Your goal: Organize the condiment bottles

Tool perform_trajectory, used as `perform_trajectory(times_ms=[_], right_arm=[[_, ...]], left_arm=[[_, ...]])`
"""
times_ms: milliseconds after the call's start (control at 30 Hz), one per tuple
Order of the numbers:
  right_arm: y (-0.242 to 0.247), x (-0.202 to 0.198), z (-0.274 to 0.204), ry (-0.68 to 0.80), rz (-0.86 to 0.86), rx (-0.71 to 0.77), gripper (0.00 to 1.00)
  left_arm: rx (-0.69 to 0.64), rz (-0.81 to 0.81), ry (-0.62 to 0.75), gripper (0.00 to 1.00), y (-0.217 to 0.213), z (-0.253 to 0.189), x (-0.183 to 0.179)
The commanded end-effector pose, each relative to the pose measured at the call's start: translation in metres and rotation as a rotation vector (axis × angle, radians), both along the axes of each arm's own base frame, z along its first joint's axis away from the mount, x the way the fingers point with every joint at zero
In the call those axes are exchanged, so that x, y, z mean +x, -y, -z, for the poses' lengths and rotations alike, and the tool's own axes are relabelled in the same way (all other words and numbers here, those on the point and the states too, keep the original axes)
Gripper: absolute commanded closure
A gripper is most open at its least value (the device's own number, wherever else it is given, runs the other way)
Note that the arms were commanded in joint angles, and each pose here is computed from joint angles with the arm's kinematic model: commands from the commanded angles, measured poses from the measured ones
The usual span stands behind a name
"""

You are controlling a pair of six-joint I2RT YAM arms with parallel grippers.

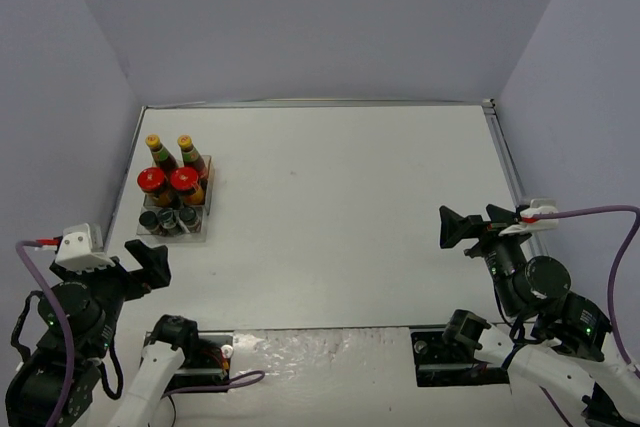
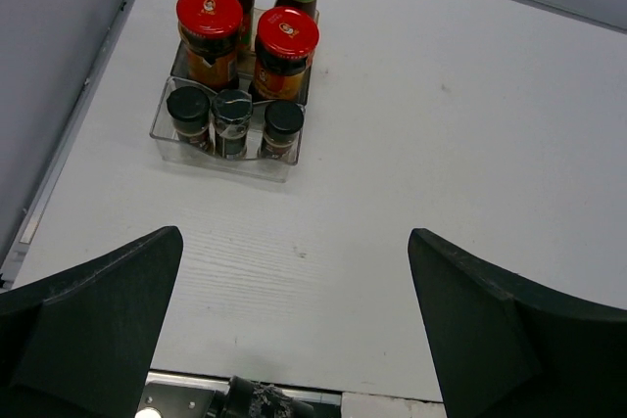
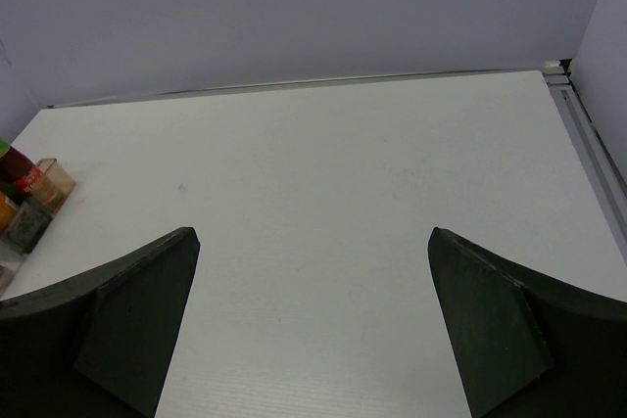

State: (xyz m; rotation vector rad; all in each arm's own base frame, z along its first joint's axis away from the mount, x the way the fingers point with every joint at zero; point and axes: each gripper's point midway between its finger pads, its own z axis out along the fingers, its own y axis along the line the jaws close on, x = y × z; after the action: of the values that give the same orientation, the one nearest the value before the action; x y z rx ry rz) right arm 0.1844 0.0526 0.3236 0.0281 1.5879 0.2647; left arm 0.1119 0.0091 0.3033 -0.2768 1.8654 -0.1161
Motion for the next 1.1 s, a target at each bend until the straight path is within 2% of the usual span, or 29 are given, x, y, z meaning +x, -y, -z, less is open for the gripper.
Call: perform_trajectory(times_ms=[0,333,1067], right_arm=[[0.002,0.005,-0.004,0.013,0.038,0.003,0.00],[0.007,0.003,-0.005,0.020,0.049,0.017,0.00],[0.008,0.003,-0.004,0.020,0.051,0.010,0.00]], left_arm=[[-0.013,-0.031,0.001,0.03,-0.005,-0.007,-0.003],[0.015,-0.003,-0.094,0.03,-0.004,0.011,-0.010],[0.006,0.026,-0.136,0.03,0.003,0.020,-0.007]])
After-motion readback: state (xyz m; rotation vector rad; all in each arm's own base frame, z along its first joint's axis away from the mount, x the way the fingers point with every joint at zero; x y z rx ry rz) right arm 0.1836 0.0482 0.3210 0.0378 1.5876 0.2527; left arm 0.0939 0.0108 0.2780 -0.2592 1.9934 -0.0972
